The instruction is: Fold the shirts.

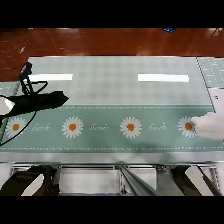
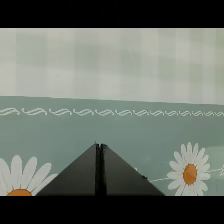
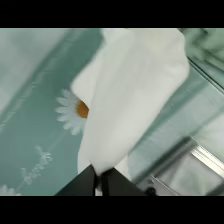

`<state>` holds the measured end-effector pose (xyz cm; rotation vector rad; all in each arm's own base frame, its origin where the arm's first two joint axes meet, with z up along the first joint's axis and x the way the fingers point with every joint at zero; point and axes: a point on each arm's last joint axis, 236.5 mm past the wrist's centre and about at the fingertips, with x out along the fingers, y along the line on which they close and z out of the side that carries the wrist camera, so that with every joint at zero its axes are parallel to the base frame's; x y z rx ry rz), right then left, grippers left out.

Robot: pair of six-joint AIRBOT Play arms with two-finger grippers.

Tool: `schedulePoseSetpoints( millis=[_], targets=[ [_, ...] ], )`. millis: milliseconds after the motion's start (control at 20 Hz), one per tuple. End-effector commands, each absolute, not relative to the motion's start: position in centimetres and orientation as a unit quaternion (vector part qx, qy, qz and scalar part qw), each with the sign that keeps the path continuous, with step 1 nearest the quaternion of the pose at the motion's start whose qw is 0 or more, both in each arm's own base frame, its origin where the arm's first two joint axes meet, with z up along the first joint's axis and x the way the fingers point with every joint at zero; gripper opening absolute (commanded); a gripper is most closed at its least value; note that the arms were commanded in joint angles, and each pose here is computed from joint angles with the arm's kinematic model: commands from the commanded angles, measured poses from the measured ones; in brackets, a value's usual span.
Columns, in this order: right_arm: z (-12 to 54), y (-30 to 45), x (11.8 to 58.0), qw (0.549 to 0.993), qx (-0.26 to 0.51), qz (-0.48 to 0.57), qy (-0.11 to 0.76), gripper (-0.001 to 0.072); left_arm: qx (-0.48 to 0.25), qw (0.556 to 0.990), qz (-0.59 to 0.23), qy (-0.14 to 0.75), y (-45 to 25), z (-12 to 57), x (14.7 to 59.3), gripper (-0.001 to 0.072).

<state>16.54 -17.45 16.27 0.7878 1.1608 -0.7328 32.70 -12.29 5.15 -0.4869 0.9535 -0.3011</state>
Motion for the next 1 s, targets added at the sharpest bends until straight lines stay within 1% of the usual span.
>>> schedulePoseSetpoints(
  millis=[0,50,100,150,200,250,300,400,450,500,550,600,650,700,750,850,950],
  targets=[
    [10.6,-17.1,5.0,0.559,0.380,-0.461,0.576,0.0018,-0.232,0.858,-0.138,0.437,-12.0,5.6,33.5,0.0028],
    [9.2,-16.6,3.1,0.525,0.393,-0.480,0.582,0.0019,-0.232,0.858,-0.138,0.437,-12.0,5.5,33.5,0.0028],
    [8.1,-16.2,1.9,0.498,0.404,-0.495,0.587,0.0072,-0.232,0.857,-0.138,0.438,-12.0,5.5,33.5,0.0028],
    [7.1,-15.7,1.2,0.479,0.408,-0.499,0.596,0.0279,-0.231,0.857,-0.140,0.439,-12.2,5.4,33.4,0.0028],
    [6.5,-15.8,1.2,0.481,0.406,-0.493,0.601,0.0426,-0.230,0.856,-0.140,0.441,-12.3,5.2,33.5,0.0028],
    [6.3,-16.3,1.7,0.491,0.404,-0.492,0.596,0.0410,-0.230,0.855,-0.141,0.443,-12.5,5.0,33.6,0.0028],
    [6.2,-16.9,2.1,0.500,0.402,-0.494,0.587,0.0410,-0.229,0.855,-0.140,0.444,-12.6,4.7,33.8,0.0028],
    [6.3,-18.7,4.2,0.537,0.403,-0.486,0.559,0.0407,-0.217,0.863,-0.139,0.435,-12.4,4.3,34.9,0.0028],
    [6.6,-19.7,6.4,0.568,0.413,-0.471,0.534,0.0374,-0.206,0.868,-0.142,0.428,-12.1,4.7,35.7,0.0028],
    [7.5,-20.9,9.9,0.612,0.432,-0.441,0.494,0.0235,-0.200,0.875,-0.144,0.416,-11.8,5.9,36.8,0.0028],
    [9.2,-21.8,14.4,0.662,0.456,-0.395,0.444,0.0123,-0.202,0.883,-0.142,0.399,-11.4,7.7,38.2,0.0028],
    [11.5,-21.9,19.4,0.716,0.469,-0.332,0.397,0.0057,-0.202,0.893,-0.144,0.377,-11.0,10.2,39.8,0.0028],
    [14.8,-21.2,25.0,0.774,0.466,-0.249,0.349,0.0018,-0.199,0.901,-0.151,0.354,-11.1,12.9,41.1,0.0028],
    [17.8,-19.7,29.7,0.815,0.456,-0.178,0.312,0.0018,-0.194,0.910,-0.163,0.327,-11.5,16.2,42.5,0.0027],
    [20.3,-17.1,33.9,0.845,0.431,-0.113,0.294,0.0018,-0.187,0.917,-0.179,0.304,-12.4,19.2,43.4,0.0027],
    [21.6,-10.1,39.8,0.883,0.341,-0.017,0.321,0.0018,-0.171,0.921,-0.216,0.274,-14.8,23.9,44.6,0.0027],
    [19.0,-2.7,42.7,0.893,0.235,0.043,0.380,0.0018,-0.141,0.919,-0.245,0.276,-17.6,24.8,44.6,0.0027]
  ],
)
